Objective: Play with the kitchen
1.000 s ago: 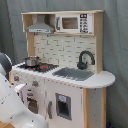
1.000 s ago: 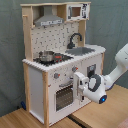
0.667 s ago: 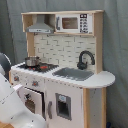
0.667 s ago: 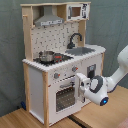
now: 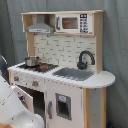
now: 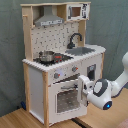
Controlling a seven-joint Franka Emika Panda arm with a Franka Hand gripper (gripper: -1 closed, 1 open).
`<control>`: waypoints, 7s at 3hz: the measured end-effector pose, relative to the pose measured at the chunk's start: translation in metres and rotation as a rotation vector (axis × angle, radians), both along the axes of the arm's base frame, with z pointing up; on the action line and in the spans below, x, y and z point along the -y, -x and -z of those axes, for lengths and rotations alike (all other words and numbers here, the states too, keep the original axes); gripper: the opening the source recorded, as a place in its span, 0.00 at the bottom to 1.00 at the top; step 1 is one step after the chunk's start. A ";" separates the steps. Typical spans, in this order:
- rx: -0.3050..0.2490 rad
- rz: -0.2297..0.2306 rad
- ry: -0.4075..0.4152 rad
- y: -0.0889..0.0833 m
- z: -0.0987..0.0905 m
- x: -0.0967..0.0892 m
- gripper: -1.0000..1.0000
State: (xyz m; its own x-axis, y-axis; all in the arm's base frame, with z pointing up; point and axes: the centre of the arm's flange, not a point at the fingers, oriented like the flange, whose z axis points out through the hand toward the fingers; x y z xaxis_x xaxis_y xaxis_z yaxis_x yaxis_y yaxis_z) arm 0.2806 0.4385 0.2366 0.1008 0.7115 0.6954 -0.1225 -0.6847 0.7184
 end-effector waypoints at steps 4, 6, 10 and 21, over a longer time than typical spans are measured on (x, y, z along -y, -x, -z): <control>-0.017 0.037 0.017 0.049 -0.002 -0.038 1.00; -0.033 -0.027 0.079 0.072 -0.015 -0.077 1.00; -0.092 -0.034 0.343 0.086 -0.051 -0.127 1.00; -0.439 0.290 0.808 0.061 -0.287 -0.096 1.00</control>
